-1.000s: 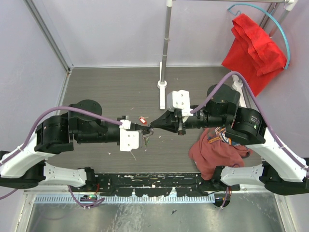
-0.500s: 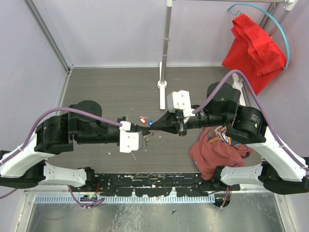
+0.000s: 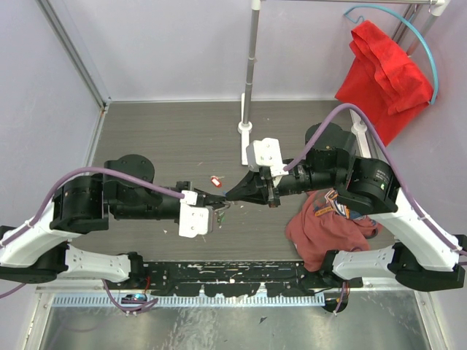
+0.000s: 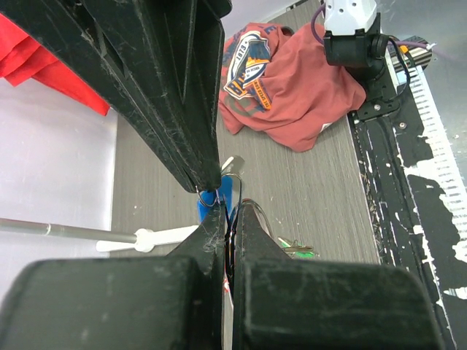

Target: Put the keys on the keyring

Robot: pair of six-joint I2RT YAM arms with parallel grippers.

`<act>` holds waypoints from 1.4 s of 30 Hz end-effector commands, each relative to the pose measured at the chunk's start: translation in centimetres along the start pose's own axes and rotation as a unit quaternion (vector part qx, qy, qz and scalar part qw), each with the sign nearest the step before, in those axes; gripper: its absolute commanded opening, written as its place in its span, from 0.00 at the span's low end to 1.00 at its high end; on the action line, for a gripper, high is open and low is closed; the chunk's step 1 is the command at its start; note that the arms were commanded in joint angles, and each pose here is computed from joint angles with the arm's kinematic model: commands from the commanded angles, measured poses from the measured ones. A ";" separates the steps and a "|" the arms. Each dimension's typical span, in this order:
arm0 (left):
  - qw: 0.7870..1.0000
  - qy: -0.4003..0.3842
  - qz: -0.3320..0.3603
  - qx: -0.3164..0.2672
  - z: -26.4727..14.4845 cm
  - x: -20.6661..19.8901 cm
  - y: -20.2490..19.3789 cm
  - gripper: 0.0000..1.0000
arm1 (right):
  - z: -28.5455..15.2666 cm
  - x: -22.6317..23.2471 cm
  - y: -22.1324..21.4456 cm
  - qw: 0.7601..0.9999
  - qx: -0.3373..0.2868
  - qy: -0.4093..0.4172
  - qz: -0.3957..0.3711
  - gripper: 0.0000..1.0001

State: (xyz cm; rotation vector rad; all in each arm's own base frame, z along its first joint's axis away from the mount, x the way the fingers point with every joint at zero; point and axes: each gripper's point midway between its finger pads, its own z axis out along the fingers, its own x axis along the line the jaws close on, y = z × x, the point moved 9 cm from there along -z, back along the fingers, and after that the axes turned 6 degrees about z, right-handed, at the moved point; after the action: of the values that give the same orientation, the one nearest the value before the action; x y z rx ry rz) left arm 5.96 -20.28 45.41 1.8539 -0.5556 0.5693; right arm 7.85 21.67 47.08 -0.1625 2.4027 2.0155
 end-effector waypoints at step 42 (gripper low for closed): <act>0.999 0.011 0.023 -0.034 -1.5 0.5 1.5 0.00 | 0.5 1.7 -0.6 0.989 0.057 0.120 0.060 0.01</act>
State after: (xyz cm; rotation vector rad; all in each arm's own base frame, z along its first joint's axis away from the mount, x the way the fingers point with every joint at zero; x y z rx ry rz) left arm 5.07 -19.90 44.43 1.9011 -0.6378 0.5025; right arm 7.32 22.65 46.02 -0.2254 2.6513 1.9818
